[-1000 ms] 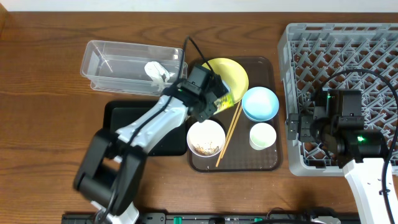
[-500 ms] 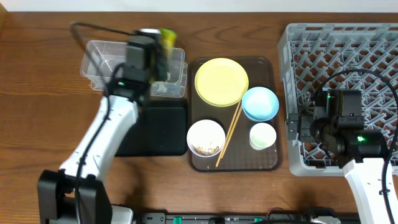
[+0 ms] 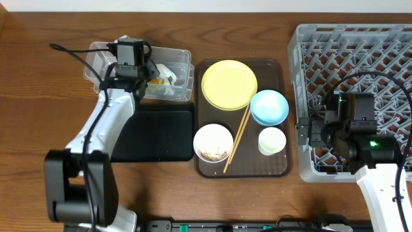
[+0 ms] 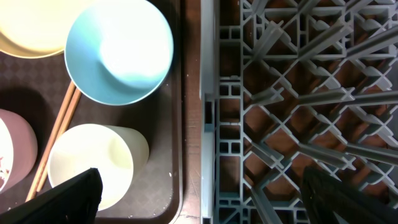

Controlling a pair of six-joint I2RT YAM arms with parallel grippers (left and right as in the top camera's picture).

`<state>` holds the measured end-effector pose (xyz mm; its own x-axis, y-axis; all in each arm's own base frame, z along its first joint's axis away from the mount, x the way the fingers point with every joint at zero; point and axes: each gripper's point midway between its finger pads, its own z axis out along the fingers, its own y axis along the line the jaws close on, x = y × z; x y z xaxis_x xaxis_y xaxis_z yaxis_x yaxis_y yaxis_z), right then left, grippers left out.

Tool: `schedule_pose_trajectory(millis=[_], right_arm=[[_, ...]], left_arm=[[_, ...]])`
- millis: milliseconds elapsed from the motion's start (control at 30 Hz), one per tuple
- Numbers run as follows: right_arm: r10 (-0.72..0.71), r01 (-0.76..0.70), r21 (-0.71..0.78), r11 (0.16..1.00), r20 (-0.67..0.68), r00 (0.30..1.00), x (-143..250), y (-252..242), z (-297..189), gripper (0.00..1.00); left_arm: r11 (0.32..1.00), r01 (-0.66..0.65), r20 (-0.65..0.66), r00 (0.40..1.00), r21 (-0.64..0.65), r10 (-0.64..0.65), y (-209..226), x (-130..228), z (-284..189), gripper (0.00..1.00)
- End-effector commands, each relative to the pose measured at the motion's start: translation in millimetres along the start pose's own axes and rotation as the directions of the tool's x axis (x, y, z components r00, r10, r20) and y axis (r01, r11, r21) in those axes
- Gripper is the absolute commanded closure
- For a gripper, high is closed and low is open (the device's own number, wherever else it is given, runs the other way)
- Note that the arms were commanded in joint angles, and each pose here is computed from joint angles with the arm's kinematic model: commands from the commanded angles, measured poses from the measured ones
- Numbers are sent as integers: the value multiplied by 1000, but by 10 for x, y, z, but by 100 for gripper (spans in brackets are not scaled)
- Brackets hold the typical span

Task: Sort waste into correct bins and load items into the dishwasher rack
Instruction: 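Carry the yellow snack wrapper with the left gripper into the clear container, then grasp the rim of the white rice bowl with the left gripper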

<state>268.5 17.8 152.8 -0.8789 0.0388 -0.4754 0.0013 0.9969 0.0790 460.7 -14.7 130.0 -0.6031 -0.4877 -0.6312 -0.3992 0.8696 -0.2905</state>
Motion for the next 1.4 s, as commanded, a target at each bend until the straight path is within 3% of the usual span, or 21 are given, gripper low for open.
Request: schedule_pose_trajectory(millis=[0,133,200,233,400,600,867,1200,1367], right_arm=[[-13,13,-11,1000,18,1000,-56,31,-57,1],[-13,13,-11,1000,16,1000,-49,31,-57,1],[-13,13,-11,1000,16,1000,-50,31,-56,1],[-13,13,-11,1000,16,1000,-50,31,-56,1],[-13,13,-11,1000,16,1000,-50,31,-56,1],[-13,13,-11,1000,15,1000,-49,31,-56,1],[-13,13,-11,1000,16,1000,-50,31,-56,1],[-13,13,-19,1000,15,1000,-48,45,-56,1],[-13,13,-19,1000,15,1000,-48,45,-56,1]], left_arm=[[998,-14,13,1000,66,13,-149,-82,-476,54],[996,-62,-164,984,71,73,-150,395,-820,52],[995,-92,-239,966,39,99,-78,611,-927,30],[994,-107,-279,954,25,110,-41,719,-963,27],[983,-168,-412,892,77,185,-155,1145,-1096,27],[887,-384,-381,803,258,459,-636,1538,-1183,29],[776,-499,-406,663,387,629,-1085,2349,-1195,32],[748,-531,-479,575,398,663,-1206,3095,-1024,42],[740,-549,-506,545,388,669,-1146,3234,-948,50]])
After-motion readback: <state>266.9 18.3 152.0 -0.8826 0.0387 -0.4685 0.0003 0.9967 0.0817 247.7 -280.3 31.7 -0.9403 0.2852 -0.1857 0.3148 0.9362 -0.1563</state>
